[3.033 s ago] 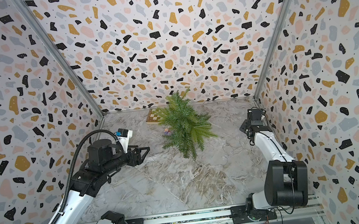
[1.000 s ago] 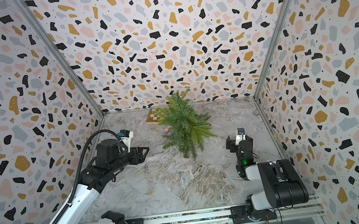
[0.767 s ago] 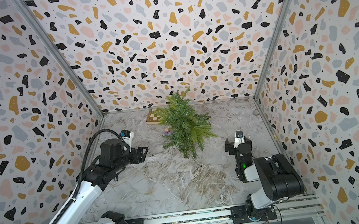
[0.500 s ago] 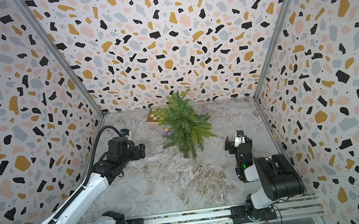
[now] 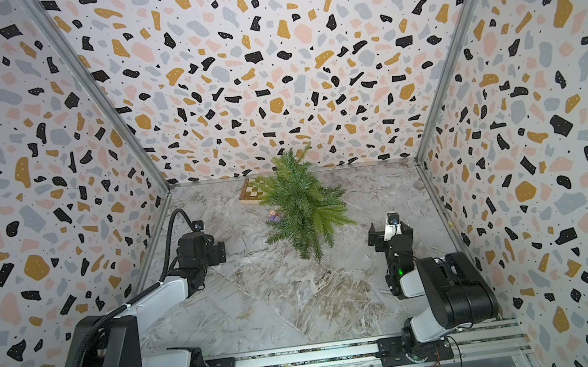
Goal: Remove string lights from the small christmas tree
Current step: Reset both arms
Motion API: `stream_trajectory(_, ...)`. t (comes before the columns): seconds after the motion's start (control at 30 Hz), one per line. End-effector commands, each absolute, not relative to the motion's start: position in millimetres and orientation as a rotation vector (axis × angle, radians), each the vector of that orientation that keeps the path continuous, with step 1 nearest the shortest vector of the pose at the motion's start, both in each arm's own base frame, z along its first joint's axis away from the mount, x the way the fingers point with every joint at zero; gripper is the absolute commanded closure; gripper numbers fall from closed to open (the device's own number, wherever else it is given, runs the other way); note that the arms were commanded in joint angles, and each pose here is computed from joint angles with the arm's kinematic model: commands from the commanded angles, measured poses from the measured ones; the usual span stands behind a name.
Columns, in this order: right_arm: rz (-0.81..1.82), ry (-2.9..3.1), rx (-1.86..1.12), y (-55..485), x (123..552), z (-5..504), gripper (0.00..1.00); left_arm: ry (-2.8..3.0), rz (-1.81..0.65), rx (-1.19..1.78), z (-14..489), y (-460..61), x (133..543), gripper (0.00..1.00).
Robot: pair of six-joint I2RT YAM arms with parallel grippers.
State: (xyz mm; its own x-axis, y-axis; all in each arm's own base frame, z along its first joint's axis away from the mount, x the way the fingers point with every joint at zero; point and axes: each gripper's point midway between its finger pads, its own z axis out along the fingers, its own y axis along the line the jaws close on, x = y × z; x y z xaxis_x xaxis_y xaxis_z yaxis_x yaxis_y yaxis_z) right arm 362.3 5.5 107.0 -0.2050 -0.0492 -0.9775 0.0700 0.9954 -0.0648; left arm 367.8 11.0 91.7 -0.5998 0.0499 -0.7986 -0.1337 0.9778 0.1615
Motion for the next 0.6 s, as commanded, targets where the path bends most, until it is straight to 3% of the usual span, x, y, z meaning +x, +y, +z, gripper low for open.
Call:
stream_trajectory(0.0,-0.116,1.723,0.028,3.2,365.5,122.3,0.01,2.048,0.173,-0.035,101.7,4.3,388.8,0.01)
stream_trajectory(0.3,-0.116,1.724,0.027,3.5,365.5,122.2,0.01,1.969,0.125,-0.004,99.6,-1.9,370.5,0.1)
stream_trajectory(0.57,-0.117,1.723,0.028,3.2,365.5,122.4,0.01,1.919,0.143,-0.069,99.4,8.2,373.5,0.01)
